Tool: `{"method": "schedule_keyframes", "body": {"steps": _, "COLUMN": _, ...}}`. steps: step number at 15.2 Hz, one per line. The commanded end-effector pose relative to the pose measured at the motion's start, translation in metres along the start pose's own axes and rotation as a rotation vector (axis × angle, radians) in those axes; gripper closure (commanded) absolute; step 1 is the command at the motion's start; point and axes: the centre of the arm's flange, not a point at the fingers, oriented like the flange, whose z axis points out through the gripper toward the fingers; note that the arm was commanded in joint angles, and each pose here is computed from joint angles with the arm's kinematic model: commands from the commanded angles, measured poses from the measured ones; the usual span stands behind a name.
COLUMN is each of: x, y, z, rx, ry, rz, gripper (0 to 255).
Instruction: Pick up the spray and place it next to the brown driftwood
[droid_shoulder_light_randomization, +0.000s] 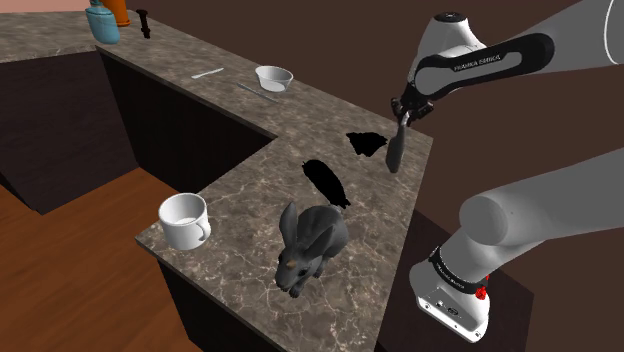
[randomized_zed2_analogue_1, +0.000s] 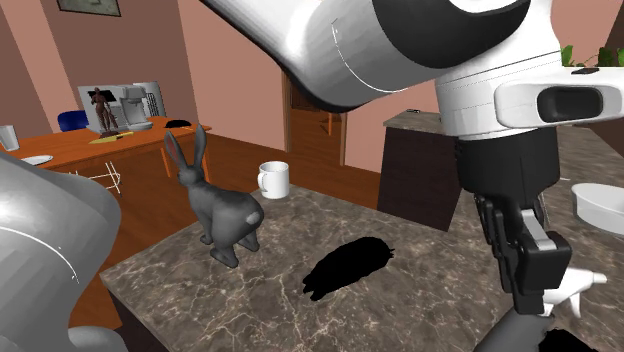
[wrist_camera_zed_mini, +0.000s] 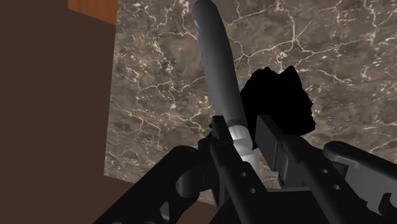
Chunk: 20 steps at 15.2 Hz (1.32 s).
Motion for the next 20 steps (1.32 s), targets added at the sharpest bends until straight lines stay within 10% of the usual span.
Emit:
{"method": "schedule_keyframes", "body": {"steps": 1, "x": -0.002, "y": -0.001, "z": 0.004, "rx": 0.001, "ry": 0.001, "rz": 0.0, "gripper": 255}}
{"method": "schedule_keyframes", "body": {"steps": 7, "x": -0.002, "y": -0.001, "z": 0.004, "rx": 0.0, "ry": 0.001, "rz": 0.0, "gripper": 255}}
{"method": "schedule_keyframes", "body": {"steps": 8, "x": -0.002, "y": -0.001, "z": 0.004, "rx": 0.0, "ry": 0.001, "rz": 0.0, "gripper": 0}}
{"method": "schedule_keyframes", "body": {"steps": 20, "x": -0.002, "y": -0.001, "z": -0.046, "rx": 0.0, "ry": 0.001, "rz": 0.0, "gripper": 0}}
